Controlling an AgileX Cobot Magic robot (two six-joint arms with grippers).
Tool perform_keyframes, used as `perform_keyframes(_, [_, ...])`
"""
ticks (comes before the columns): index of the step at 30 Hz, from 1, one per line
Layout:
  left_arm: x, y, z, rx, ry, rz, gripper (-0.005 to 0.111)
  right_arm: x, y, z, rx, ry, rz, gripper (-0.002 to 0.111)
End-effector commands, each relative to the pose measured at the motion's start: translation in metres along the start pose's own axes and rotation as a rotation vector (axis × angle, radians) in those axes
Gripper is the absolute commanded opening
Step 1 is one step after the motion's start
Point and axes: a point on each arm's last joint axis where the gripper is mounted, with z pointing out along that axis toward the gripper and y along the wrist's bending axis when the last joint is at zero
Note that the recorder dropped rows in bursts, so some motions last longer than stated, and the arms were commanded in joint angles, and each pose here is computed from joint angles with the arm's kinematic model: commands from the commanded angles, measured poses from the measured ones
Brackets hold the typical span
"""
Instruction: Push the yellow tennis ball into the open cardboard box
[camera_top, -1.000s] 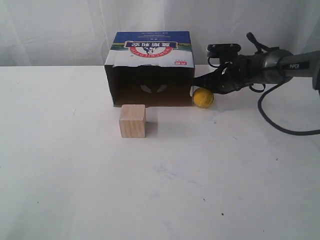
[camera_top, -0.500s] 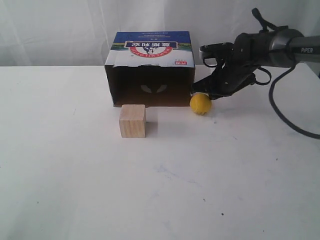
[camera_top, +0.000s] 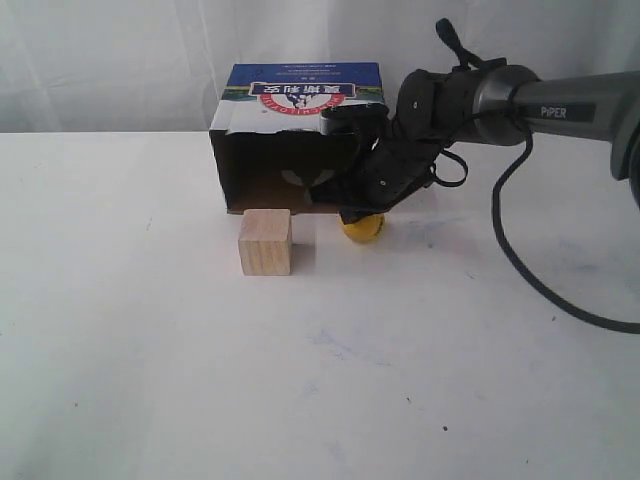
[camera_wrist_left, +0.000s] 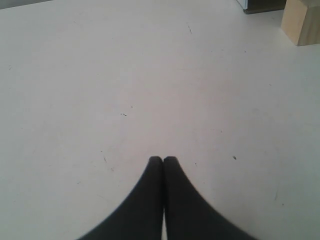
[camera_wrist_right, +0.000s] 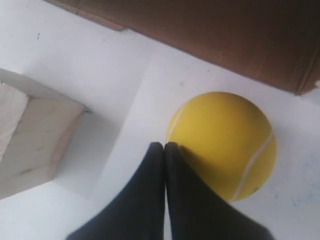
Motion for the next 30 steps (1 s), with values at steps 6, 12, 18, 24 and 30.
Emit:
perform_keyframes(6, [0.001, 0.000, 0.000, 0.005, -0.005, -0.001, 0.000, 0.008, -0.012, 0.014, 0.044, 0.019, -0.037, 0.000])
perform_keyframes(12, [0.001, 0.000, 0.000, 0.005, -0.005, -0.001, 0.000, 0.003, -0.010, 0.000, 0.042, 0.005, -0.044, 0.000])
perform_keyframes(18, [0.001, 0.000, 0.000, 0.005, -0.005, -0.001, 0.000, 0.003, -0.005, -0.021, 0.024, 0.056, -0.075, 0.000])
perform_keyframes(24, [0.001, 0.000, 0.000, 0.005, -0.005, -0.001, 0.000, 0.010, -0.007, -0.018, 0.031, 0.111, -0.104, 0.000])
perform_keyframes(30, [0.001, 0.000, 0.000, 0.005, -0.005, -0.001, 0.000, 0.010, -0.013, 0.000, 0.061, 0.078, -0.115, 0.000])
